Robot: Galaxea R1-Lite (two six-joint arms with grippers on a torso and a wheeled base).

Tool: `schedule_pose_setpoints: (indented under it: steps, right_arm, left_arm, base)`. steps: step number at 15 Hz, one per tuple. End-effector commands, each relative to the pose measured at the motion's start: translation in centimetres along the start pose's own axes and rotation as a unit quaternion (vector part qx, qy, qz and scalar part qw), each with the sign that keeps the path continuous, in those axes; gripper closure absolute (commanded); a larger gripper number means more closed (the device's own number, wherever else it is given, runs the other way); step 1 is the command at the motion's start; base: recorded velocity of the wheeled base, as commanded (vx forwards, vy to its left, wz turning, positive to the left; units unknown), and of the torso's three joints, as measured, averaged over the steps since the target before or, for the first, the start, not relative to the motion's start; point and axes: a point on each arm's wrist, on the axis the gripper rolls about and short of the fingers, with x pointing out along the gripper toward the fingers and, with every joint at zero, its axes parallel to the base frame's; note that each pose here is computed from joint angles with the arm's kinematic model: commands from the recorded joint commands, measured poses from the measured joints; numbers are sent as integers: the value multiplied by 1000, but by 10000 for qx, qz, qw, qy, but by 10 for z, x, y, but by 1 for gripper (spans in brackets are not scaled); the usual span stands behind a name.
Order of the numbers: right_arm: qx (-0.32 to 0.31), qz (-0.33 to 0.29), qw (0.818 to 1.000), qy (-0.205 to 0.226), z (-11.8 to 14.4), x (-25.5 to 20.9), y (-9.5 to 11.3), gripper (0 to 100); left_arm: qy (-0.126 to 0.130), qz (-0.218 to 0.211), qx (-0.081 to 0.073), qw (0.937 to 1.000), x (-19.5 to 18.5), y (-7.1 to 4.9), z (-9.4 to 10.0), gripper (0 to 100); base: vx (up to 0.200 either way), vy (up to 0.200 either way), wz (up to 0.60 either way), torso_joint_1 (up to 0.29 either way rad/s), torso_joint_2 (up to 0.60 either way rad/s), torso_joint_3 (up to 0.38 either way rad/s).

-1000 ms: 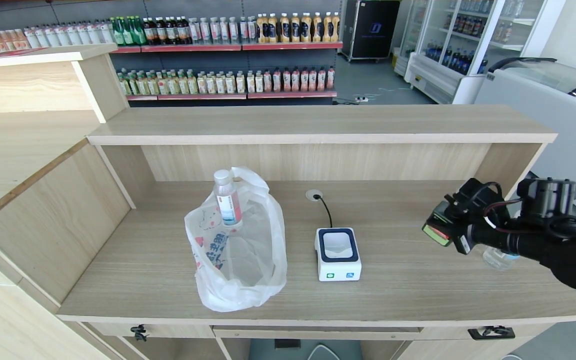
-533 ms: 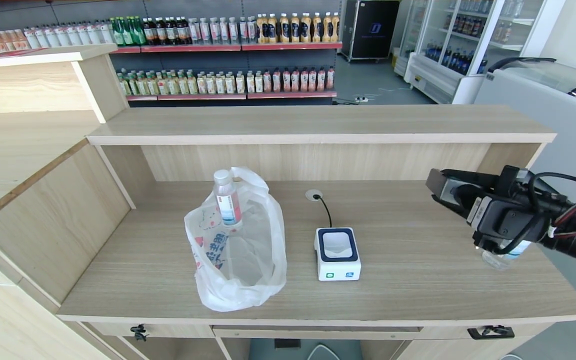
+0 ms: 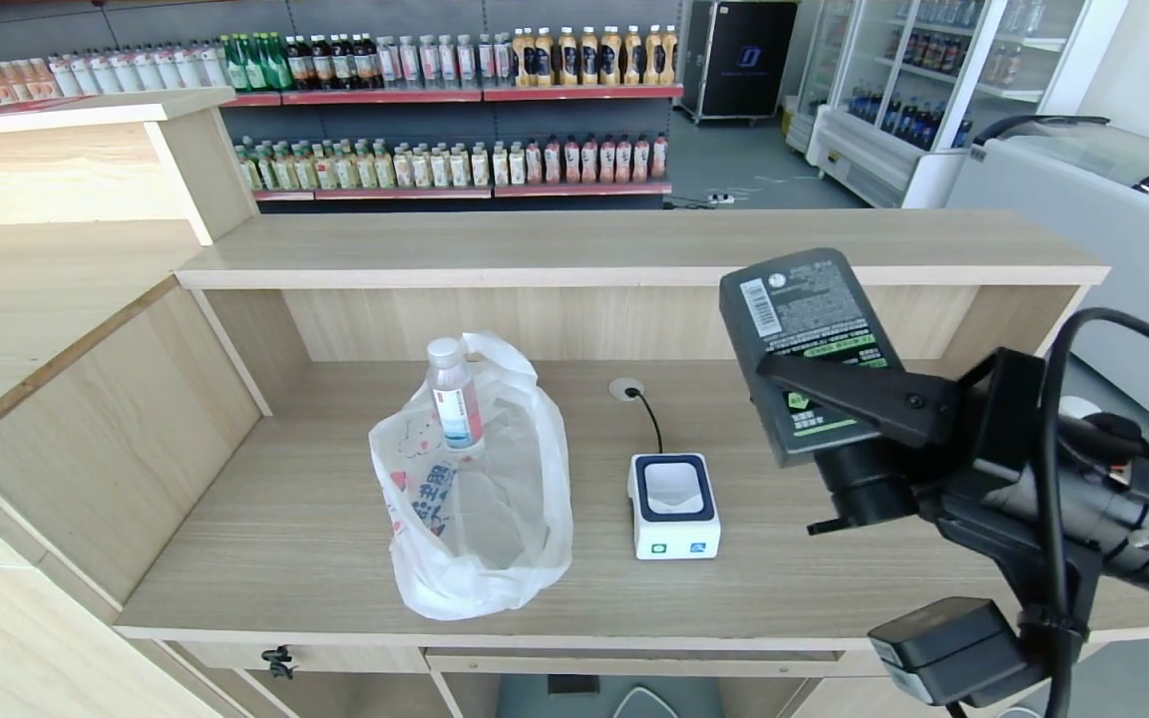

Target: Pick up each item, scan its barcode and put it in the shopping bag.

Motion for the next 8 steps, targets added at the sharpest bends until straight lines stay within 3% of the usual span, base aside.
schedule_pose_setpoints:
  steps: [1, 4, 8]
  right_arm:
    - [-184, -515, 9985, -89, 9, 7, -15, 100]
    - [-235, -745, 9969, -126, 14, 11, -20, 100]
    - [-603, -1292, 9872, -710, 45, 20, -41, 100]
  left_arm:
    - [-2, 3, -1, 10000, 0, 0, 0, 0]
    - [-2, 3, -1, 10000, 0, 0, 0, 0]
    - [-2, 3, -1, 10000, 0, 0, 0, 0]
  base:
    - [0, 0, 0, 0, 0, 0]
    - [0, 0, 0, 0, 0, 0]
    - [0, 0, 0, 0, 0, 0]
